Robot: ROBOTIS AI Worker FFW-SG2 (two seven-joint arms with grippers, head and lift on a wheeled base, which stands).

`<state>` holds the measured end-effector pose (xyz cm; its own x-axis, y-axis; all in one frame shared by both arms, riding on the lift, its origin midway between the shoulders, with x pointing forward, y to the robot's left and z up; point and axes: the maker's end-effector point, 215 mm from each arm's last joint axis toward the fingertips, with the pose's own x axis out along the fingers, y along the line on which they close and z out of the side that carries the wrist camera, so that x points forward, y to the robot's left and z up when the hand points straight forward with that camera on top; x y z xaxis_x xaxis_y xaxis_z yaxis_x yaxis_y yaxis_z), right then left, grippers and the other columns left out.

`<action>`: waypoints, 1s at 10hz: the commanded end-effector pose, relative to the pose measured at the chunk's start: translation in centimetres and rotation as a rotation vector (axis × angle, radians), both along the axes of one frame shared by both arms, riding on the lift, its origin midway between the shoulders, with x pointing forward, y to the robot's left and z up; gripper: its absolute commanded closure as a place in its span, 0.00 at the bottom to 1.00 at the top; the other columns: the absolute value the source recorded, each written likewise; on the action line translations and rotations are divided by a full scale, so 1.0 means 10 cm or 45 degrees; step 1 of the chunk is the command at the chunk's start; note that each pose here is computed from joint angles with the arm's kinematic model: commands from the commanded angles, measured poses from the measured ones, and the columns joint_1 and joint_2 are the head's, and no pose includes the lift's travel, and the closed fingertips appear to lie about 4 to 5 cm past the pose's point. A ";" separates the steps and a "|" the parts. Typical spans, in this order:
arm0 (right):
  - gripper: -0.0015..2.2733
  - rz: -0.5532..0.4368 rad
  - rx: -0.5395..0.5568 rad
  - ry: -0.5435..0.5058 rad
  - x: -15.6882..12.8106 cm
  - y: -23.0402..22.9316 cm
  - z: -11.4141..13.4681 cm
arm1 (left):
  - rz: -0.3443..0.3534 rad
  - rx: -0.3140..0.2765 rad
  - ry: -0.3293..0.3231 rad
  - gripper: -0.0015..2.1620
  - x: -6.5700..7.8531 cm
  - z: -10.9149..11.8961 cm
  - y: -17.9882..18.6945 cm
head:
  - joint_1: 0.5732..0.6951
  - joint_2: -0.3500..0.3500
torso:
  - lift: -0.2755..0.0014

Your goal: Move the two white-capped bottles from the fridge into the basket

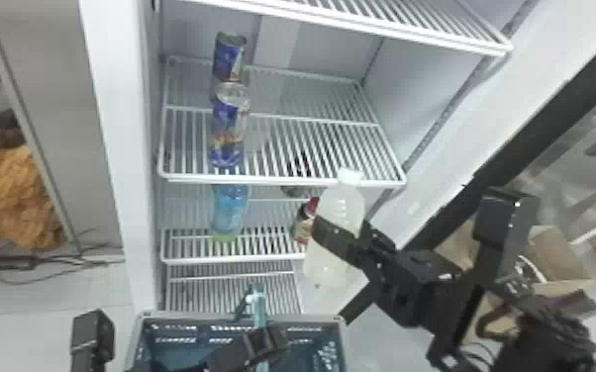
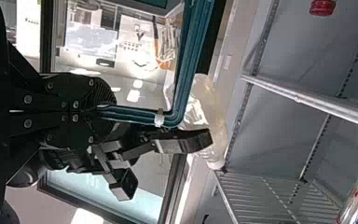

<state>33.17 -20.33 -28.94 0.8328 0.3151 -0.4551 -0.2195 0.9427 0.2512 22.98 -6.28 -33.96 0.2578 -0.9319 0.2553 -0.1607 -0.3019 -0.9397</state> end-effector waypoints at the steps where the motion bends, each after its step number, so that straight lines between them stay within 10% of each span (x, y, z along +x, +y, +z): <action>1: 0.43 0.033 -0.028 0.095 -0.24 0.05 -0.09 | -0.001 0.005 0.003 0.55 0.00 -0.02 0.00 | 1.00 0.00 | 0.99; 10: 0.43 0.132 -0.094 0.535 -1.18 0.13 -0.72 | 0.000 0.014 0.013 0.55 -0.01 -0.07 0.00 | 1.00 0.00 | 0.99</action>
<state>21.61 -19.61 -36.23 0.5443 0.3258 -0.7731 -0.1956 0.9454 0.2607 22.93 -6.25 -34.61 0.2605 -0.9342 0.2438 -0.1707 -0.2931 -0.9407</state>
